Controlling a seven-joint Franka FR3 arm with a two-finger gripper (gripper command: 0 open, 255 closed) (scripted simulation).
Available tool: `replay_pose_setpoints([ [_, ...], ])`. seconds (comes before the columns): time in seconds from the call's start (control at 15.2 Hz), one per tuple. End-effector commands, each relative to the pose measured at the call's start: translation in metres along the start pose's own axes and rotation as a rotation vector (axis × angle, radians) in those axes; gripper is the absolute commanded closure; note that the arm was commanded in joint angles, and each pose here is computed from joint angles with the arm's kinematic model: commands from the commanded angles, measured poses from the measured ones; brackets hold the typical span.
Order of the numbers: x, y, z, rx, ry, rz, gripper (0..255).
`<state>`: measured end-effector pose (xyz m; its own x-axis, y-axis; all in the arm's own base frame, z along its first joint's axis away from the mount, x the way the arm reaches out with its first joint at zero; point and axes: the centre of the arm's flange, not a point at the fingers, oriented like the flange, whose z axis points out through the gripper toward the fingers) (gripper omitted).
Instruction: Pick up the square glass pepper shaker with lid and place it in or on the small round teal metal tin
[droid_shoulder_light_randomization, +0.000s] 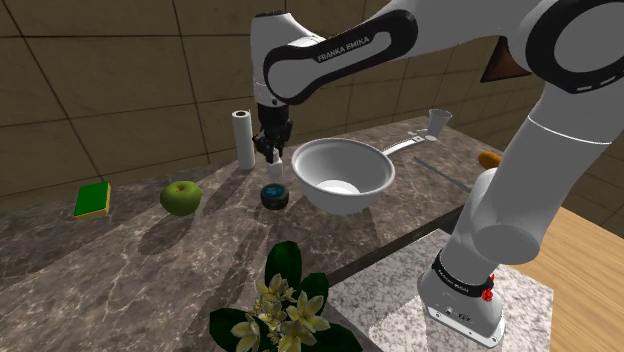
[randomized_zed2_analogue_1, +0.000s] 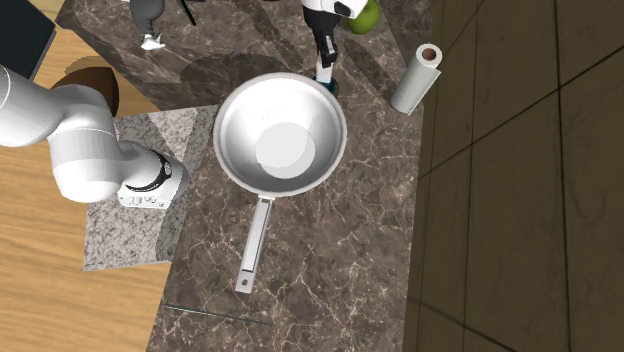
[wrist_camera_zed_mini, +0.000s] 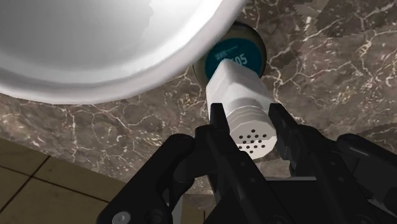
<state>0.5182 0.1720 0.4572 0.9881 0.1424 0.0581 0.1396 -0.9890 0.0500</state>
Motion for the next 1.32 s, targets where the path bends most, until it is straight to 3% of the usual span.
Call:
replay_pose_setpoints([
  [0.0, -0.001, -0.001, 0.011, 0.0, 0.0, 0.0, 255],
  [0.4, -0.003, -0.002, 0.044, 0.0, 0.0, 0.0, 255],
  [0.92, -0.003, -0.002, 0.044, 0.0, 0.0, 0.0, 255],
  [0.99, -0.003, -0.002, 0.044, 0.0, 0.0, 0.0, 0],
  [1.25, -0.003, -0.002, 0.044, 0.0, 0.0, 0.0, 0],
])
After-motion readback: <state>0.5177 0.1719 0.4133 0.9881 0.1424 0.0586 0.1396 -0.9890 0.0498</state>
